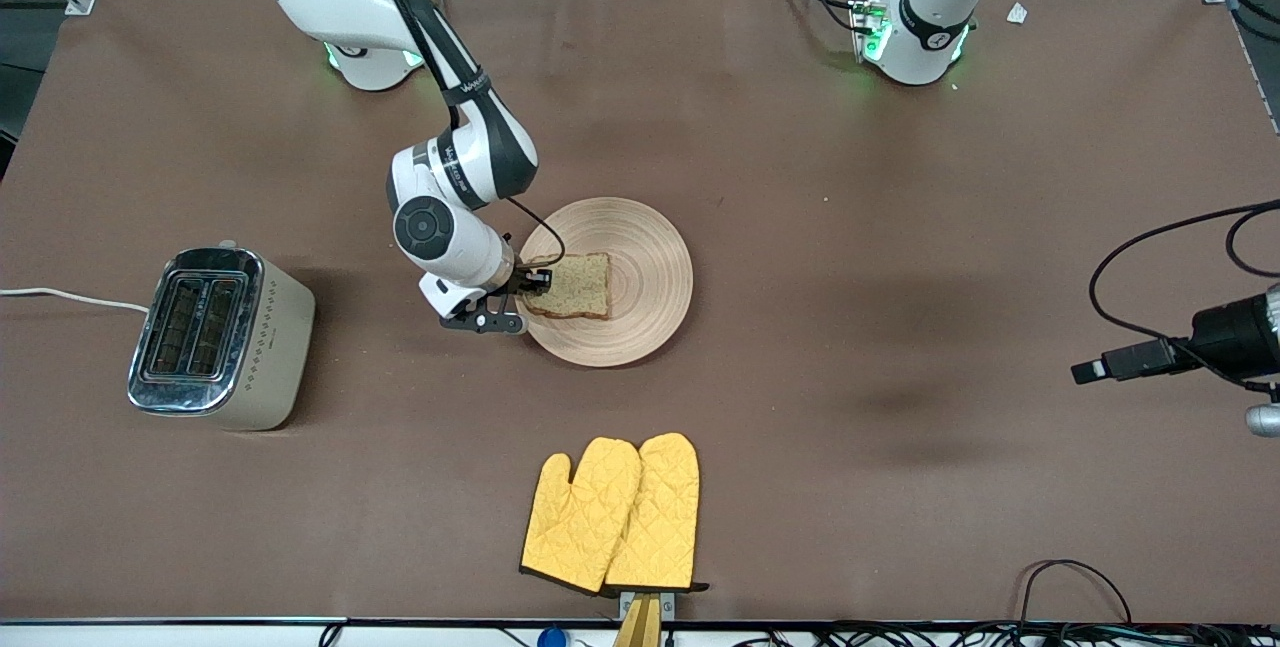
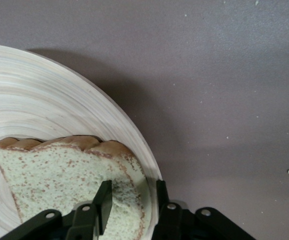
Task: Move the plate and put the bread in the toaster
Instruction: 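Open the left gripper and draw it back from the plate, then lift the bread slice off the plate with the right gripper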
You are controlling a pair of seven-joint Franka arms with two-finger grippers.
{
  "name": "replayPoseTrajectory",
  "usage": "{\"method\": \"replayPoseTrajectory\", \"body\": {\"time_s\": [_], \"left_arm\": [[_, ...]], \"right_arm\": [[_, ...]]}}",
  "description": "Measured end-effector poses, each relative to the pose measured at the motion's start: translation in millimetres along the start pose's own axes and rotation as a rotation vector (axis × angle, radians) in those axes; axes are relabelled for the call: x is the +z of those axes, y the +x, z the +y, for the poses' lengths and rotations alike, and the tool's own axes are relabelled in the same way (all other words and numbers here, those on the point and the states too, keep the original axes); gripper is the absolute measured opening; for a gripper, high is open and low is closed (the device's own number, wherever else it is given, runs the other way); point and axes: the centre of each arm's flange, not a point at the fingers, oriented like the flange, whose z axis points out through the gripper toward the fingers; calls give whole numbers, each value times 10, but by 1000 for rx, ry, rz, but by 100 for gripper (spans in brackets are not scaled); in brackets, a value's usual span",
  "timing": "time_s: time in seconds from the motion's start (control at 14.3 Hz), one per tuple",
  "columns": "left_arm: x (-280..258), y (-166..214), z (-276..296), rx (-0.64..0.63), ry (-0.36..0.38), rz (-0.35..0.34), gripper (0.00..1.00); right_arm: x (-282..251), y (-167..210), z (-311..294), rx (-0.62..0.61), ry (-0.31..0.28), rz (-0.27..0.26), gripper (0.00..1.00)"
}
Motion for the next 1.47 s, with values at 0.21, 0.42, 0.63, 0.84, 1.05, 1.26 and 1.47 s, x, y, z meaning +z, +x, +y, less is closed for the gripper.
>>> {"method": "replayPoseTrajectory", "body": {"time_s": [0.21,0.42,0.63,0.84,1.05,1.26,1.47], "left_arm": [[-296,-243,440,-4,83,-20,100],[-508,-524,970,25,171,-25,100],[-654,-887,1460,62,332,-34,100],[-944,-1185,1555,50,404,-38,100],[-1192,-1447,1530,79,424,-54,100],[-1231,-1703,1585,95,431,-58,100],[-1220,-1907,1634,111,453,-63,100]], "right_arm": [[8,-24,-33,-8,-1,0,40],[19,-58,-81,-32,-15,5,40],[21,-68,-95,-44,-23,9,40],[21,-68,-97,-45,-24,10,40],[18,-67,-98,-45,-23,10,40],[14,-66,-101,-45,-23,11,40],[4,-66,-106,-45,-22,12,40]]}}
